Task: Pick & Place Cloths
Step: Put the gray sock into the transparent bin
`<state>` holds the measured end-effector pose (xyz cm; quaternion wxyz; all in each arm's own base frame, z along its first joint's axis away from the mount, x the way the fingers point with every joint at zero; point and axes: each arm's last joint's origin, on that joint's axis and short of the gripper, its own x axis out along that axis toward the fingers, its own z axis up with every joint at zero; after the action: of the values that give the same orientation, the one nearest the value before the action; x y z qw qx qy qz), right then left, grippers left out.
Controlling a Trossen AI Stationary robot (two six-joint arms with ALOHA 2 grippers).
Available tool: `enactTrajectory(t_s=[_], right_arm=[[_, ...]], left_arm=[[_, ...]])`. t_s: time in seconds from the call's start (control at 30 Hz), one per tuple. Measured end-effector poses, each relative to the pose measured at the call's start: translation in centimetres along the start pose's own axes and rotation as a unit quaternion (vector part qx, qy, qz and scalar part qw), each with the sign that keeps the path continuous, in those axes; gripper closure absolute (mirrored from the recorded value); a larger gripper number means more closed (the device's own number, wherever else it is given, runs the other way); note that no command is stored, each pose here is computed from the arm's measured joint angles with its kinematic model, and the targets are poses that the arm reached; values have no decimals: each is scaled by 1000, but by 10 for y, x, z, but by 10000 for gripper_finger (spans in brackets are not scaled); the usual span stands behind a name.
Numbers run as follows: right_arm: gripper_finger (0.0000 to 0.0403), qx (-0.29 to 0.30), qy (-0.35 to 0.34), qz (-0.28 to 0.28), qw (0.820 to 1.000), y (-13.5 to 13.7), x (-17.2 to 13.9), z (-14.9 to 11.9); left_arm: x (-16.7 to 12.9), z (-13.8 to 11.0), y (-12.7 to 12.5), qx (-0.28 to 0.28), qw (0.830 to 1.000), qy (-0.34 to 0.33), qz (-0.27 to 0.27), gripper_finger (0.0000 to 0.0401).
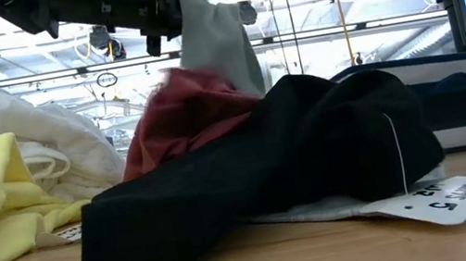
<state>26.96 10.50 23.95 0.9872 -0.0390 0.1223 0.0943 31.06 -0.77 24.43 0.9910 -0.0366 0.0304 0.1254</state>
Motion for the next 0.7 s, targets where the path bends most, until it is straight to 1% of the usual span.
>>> enactTrajectory(t_s=[0.17, 0.23, 0.33, 0.63, 0.7], right_arm=[[285, -14, 33, 22, 999, 13, -3, -7], [285, -15, 46, 30, 998, 18, -4, -9], [288, 0, 61, 40, 997, 24, -6, -12], [287, 28, 113, 55, 992, 37, -12, -23], [287, 35, 119, 57, 991, 39, -13, -24]], left_arm=[[0, 6, 10, -5, 1000, -9, 16, 399], [-1, 11, 14, -12, 999, -23, 20, 399], [-5, 15, 20, -15, 999, -21, 28, 399], [-26, 44, 33, -26, 997, -55, 43, 400], [-32, 53, 35, -29, 996, -73, 43, 400]])
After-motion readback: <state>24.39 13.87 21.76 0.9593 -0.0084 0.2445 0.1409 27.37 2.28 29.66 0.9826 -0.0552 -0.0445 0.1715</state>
